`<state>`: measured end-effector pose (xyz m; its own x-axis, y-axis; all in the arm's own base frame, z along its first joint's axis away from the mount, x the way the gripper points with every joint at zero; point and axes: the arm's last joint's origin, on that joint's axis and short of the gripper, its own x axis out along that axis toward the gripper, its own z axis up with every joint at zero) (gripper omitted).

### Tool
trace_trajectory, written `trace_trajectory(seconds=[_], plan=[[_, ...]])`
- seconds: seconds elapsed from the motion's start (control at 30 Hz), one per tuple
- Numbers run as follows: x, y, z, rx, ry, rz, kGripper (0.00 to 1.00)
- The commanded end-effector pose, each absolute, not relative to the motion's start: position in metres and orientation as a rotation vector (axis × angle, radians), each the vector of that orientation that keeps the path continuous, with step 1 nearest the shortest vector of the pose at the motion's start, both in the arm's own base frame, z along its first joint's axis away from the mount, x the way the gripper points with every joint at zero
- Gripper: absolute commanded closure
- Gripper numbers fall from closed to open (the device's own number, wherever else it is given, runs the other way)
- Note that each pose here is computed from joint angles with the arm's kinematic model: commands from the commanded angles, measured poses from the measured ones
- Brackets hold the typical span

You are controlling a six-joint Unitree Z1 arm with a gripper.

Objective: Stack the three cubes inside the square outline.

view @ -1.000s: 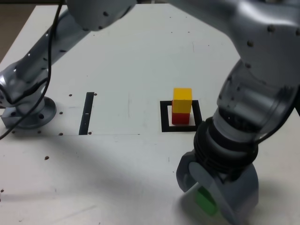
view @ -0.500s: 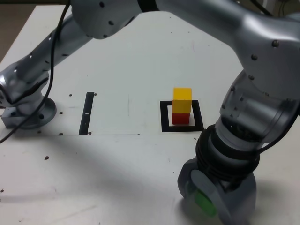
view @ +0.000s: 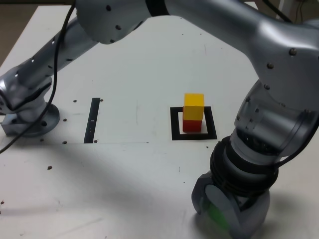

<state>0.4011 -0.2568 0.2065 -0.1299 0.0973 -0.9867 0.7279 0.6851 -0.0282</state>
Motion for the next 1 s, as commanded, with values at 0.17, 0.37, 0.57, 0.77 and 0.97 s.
trace_trajectory(seconds=[0.17,0.37,0.57,0.77,0.97], plan=[[0.4,-0.257,0.205,0.685,1.643,-0.62,0.59],[0.4,-0.257,0.205,0.684,1.643,-0.621,0.59],[0.4,-0.257,0.206,0.685,1.648,-0.621,0.59],[0.399,-0.257,0.206,0.684,1.648,-0.619,0.59],[0.396,-0.254,0.218,0.687,1.641,-0.61,0.59]])
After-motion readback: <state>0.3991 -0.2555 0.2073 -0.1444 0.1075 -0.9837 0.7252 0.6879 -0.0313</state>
